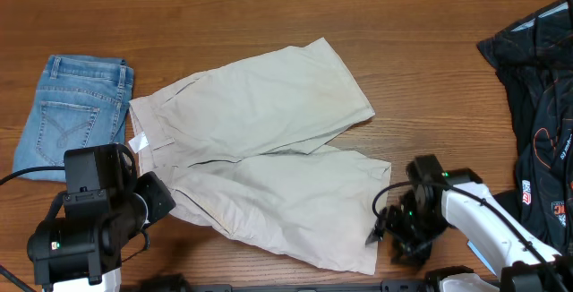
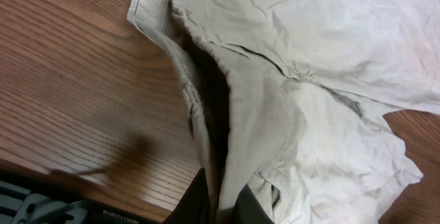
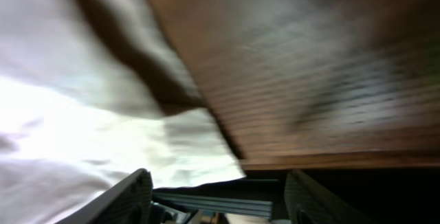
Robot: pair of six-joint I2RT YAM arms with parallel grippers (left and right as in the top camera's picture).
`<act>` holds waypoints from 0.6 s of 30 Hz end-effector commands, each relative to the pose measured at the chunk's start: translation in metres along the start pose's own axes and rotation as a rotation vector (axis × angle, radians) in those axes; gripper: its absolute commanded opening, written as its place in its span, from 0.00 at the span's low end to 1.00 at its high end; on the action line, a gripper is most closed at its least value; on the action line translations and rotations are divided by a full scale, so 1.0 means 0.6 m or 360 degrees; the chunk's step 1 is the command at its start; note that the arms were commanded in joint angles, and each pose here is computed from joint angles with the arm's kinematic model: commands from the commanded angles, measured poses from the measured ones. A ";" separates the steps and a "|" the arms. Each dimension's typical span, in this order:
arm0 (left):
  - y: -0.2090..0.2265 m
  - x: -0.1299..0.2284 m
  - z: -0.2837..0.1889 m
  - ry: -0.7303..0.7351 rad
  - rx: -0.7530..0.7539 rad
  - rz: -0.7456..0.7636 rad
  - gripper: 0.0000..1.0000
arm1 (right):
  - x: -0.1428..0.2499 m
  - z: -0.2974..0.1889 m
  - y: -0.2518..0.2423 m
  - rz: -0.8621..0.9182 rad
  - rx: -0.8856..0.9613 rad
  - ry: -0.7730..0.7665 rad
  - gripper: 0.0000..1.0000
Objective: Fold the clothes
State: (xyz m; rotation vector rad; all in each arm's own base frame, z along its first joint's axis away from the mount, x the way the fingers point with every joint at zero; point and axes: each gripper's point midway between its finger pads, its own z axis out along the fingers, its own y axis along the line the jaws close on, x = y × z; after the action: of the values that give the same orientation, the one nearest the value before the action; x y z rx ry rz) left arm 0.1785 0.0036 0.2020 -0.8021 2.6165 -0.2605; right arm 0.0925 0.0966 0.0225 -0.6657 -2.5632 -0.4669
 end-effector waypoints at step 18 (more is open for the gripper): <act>-0.008 -0.011 -0.011 -0.0049 0.0035 0.0002 0.10 | 0.018 0.012 0.031 -0.0166 0.0248 -0.0124 0.74</act>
State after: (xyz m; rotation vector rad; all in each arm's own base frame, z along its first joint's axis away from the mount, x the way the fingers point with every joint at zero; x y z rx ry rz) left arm 0.1786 0.0035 0.2021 -0.8014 2.6164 -0.2612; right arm 0.1021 0.1223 0.0326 -0.4526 -2.7100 -0.3347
